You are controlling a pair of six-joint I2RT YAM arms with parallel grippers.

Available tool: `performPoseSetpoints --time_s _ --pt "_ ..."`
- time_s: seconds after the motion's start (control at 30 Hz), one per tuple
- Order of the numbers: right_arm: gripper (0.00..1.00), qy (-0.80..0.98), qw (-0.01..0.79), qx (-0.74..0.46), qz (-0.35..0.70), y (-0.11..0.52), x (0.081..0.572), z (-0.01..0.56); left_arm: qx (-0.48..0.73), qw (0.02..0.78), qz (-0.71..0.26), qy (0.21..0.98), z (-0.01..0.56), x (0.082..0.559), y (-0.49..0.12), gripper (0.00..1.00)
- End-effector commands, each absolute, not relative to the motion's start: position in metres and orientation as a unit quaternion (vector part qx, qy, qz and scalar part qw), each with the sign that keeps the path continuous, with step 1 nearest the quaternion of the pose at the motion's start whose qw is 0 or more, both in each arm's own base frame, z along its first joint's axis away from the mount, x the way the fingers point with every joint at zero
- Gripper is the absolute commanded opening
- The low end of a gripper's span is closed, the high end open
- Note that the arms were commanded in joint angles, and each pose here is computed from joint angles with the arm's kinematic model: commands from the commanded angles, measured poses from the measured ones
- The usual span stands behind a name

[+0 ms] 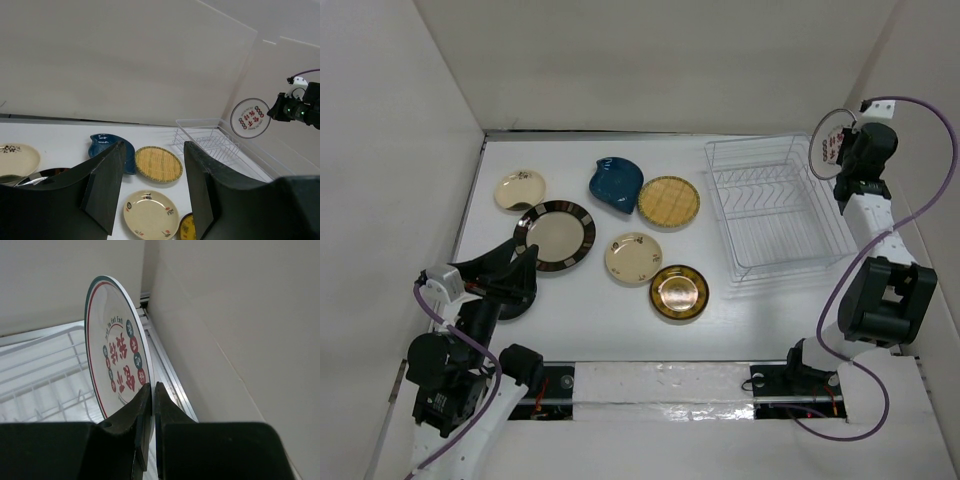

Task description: Load the plates into the dish rack

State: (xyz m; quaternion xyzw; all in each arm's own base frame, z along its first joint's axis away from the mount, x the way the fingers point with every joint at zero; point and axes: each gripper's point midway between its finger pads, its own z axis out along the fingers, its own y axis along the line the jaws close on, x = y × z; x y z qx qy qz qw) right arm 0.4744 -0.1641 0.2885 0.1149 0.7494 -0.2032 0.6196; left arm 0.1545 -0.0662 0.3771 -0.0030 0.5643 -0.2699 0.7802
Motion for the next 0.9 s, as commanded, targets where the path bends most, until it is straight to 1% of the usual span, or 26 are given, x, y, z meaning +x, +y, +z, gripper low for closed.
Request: performPoseSetpoints --time_s 0.0,0.2,0.6,0.87 --pt "0.00 0.700 0.677 0.085 -0.211 -0.152 0.478 0.348 -0.001 0.790 -0.277 0.547 0.386 0.152 -0.067 0.47" --pt "0.00 0.713 0.664 0.077 -0.212 -0.150 0.484 0.337 -0.001 0.789 -0.277 0.549 0.385 0.154 -0.067 0.47" --pt "0.00 0.755 0.620 0.056 -0.207 -0.139 0.496 0.279 -0.002 0.789 -0.276 0.549 0.386 0.153 -0.067 0.47" --pt "0.00 0.779 0.583 0.045 -0.228 -0.139 0.495 0.239 -0.002 0.790 -0.276 0.548 0.385 0.153 -0.066 0.47"
